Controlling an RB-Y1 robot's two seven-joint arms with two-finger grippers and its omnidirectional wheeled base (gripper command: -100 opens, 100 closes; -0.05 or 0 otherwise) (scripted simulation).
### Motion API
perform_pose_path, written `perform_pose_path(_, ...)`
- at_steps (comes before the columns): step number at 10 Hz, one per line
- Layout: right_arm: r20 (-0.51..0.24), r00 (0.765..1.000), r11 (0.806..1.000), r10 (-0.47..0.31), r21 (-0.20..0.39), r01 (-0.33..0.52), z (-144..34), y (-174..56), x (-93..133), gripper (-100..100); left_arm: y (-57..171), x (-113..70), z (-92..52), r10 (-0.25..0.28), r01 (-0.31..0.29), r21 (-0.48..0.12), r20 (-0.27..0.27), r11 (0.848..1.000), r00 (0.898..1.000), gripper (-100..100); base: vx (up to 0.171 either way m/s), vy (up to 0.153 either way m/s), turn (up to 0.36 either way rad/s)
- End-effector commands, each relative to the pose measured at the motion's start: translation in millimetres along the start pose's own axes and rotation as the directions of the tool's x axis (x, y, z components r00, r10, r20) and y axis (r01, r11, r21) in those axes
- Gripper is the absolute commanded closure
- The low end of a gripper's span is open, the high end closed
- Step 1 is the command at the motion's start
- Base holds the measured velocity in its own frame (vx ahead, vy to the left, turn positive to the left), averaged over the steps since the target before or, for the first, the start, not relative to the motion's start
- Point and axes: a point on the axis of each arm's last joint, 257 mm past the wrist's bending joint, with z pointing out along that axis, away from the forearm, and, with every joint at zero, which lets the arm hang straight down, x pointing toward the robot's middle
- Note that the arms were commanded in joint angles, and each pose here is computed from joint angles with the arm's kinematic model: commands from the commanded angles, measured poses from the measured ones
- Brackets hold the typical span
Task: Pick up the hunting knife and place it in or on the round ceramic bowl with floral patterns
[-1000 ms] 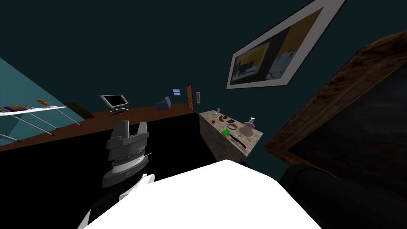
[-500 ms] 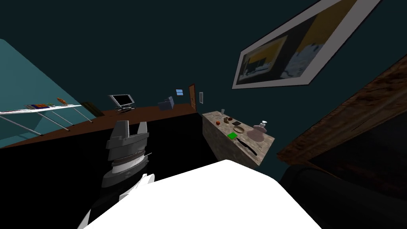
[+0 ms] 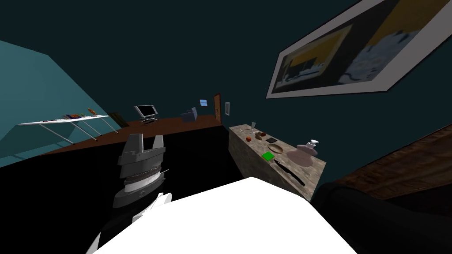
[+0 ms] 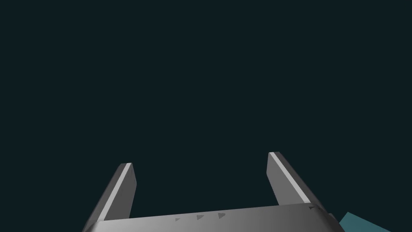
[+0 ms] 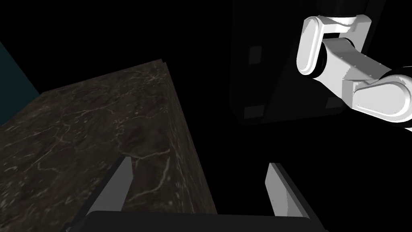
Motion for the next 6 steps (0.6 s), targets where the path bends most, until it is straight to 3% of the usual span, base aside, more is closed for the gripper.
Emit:
perform_pose_path(1, -0.049, 0.998, 0.999, -0.026, 0.040, 0.028, -18.1, -17, 9, -100, 0, 0.0, 0.0, 0.000, 0.000, 0.000, 0.000, 1.000, 1.000, 0, 0.119, 0.051, 0.103)
perform_pose_path(2, -0.050, 0.998, 0.999, -0.028, 0.042, 0.030, -19.2, -19, 8, -100, 0, 0.0, 0.0, 0.000, 0.000, 0.000, 0.000, 1.000, 1.000, 0, 0.094, 0.031, 0.059)
perform_pose_path(3, -0.086, 0.995, 0.996, -0.049, 0.072, 0.055, -34.1, -34, 14, -100, 0, 0.0, 0.0, 0.000, 0.000, 0.000, 0.000, 1.000, 1.000, 0, 0.098, 0.014, 0.125)
perform_pose_path(6, -0.159, 0.982, 0.984, -0.099, 0.132, 0.121, -69.3, -67, 17, -100, 0, 0.0, 0.0, 0.000, 0.000, 0.000, 0.000, 1.000, 1.000, 0, 0.209, 0.052, 0.171)
